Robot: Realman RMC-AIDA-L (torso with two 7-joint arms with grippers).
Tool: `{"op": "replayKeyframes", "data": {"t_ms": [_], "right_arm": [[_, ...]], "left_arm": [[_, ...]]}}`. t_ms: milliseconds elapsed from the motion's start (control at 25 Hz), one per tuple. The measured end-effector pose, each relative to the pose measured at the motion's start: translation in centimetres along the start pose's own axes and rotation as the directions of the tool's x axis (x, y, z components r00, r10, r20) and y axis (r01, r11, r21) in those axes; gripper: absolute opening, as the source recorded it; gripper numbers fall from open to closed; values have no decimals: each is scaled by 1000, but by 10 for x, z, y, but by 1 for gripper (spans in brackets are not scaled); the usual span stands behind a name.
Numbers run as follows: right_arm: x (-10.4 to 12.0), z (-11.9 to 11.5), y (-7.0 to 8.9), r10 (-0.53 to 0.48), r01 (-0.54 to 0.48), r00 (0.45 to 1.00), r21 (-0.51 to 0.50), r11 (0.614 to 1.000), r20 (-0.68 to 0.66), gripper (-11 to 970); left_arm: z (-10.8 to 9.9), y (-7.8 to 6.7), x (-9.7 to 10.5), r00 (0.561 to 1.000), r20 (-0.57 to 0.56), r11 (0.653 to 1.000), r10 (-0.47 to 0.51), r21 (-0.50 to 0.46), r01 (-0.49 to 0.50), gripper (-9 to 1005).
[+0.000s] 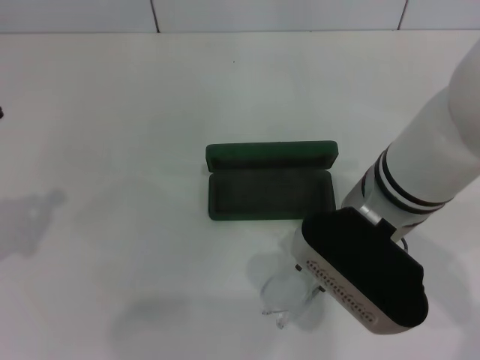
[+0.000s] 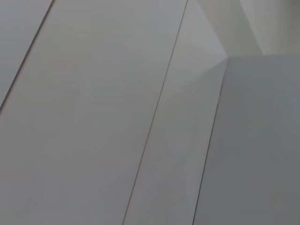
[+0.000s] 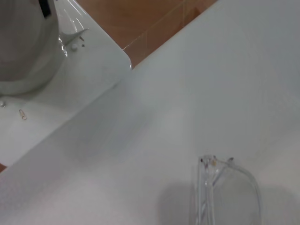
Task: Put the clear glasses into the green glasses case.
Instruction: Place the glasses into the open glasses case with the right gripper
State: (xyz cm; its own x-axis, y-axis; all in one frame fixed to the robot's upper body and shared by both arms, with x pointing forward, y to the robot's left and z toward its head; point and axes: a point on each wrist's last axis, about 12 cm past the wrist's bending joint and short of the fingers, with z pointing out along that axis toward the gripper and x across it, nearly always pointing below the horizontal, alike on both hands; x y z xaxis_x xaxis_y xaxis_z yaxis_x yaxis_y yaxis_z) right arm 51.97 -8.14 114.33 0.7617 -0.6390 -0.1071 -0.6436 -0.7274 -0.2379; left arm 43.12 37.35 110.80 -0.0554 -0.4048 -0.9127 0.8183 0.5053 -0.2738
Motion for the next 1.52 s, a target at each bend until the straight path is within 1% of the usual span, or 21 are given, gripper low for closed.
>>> {"op": "replayKeyframes", "data": {"t_ms": [200,400,600,720,880,1040,1280,1400,1520], "right_arm": [[1,1,-1,5,-5,1000,6,1000,-1,358],[2,2,0,8,-8,1000,2,1000,-3,349],[4,3,-1,14,-14,1000,8,1000,-3,202],[4,2,-1,17,-17,1000,10,1000,-3,199],[3,-3,-1,20,-20,1000,21,1000,4,190],[1,-14,0,35,-36,999,40,999,30,167],[-3,-26,6,61,-65,996,71,995,63,88],[-2,-26,9,80,-84,995,77,993,64,48],[0,-25,8,101,-106,993,93,990,58,14]], "left_arm": [[-1,-1,1,1000,-1,1000,-1,-4,1,49],[-2,-1,1,1000,1,1000,-1,-7,1,49],[-2,-1,1,1000,2,1000,-3,-7,3,49],[-2,-1,1,1000,3,1000,-6,-7,6,49],[-2,-1,1,1000,3,1000,-8,-7,8,49],[-1,-1,1,1000,4,1000,-8,-7,8,49],[0,0,0,1000,10,1000,-10,-5,11,49],[1,1,-1,1000,11,1000,-16,-2,16,49],[1,1,-1,1000,8,1000,-17,0,17,49]]}}
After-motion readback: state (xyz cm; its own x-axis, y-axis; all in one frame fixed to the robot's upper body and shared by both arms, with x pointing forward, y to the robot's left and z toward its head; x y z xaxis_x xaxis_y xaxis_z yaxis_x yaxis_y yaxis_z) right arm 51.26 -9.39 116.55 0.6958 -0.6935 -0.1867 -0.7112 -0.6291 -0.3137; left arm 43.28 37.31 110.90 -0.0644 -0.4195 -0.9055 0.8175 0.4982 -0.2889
